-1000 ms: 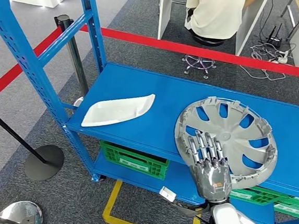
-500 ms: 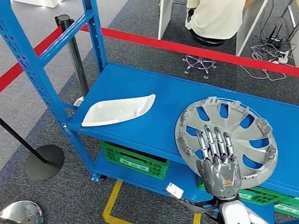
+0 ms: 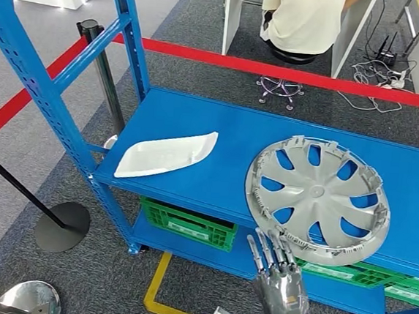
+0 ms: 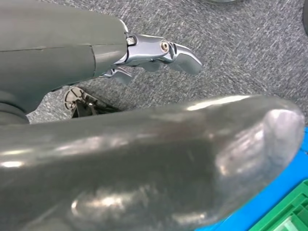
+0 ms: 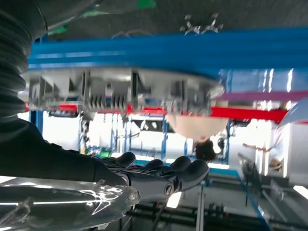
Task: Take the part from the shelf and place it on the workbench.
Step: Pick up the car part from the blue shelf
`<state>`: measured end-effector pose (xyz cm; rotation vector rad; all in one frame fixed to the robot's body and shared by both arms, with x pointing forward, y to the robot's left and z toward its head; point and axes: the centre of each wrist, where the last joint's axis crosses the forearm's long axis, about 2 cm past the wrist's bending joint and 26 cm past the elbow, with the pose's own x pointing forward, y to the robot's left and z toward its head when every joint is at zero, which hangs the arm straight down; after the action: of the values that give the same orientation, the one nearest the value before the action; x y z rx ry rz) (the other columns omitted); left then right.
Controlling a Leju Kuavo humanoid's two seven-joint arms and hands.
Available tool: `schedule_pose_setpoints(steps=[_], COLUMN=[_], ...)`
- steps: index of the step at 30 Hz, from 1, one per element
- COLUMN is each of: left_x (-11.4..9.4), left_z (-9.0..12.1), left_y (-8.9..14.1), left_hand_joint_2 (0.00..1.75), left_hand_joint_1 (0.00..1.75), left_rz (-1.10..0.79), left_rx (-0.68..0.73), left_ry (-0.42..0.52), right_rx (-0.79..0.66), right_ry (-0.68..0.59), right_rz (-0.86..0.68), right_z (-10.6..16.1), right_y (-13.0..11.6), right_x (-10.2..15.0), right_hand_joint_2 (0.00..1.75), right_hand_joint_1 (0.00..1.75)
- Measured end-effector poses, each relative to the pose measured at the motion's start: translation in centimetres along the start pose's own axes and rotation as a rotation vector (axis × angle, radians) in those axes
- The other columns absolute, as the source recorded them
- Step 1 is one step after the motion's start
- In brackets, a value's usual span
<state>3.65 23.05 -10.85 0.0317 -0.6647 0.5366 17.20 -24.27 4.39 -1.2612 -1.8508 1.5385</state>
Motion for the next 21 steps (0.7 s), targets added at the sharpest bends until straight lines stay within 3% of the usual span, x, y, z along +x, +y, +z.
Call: schedule_pose_setpoints(steps=[7, 13, 21], left_x=[-0.1, -0.1, -0.1], left_z=[0.1, 0.1, 0.1], left_y=[0.1, 0.1, 0.2], left_hand_joint_2=[0.00, 0.00, 0.00], left_hand_joint_1=[0.00, 0.00, 0.00], left_rz=[0.004, 0.004, -0.001], left_rx=[-0.008, -0.008, -0.006], left_ry=[-0.006, -0.008, -0.009], right_rx=[0.087, 0.096, 0.015], right_ry=[-0.075, 0.004, 0.145], right_rz=[-0.100, -0.094, -0.044], right_z=[2.6, 3.2, 1.4], right_y=[0.3, 0.1, -0.8], right_x=[1.4, 1.6, -0.4], right_hand_joint_2=[1.75, 1.75, 1.75], right_hand_joint_1=[0.00, 0.00, 0.00])
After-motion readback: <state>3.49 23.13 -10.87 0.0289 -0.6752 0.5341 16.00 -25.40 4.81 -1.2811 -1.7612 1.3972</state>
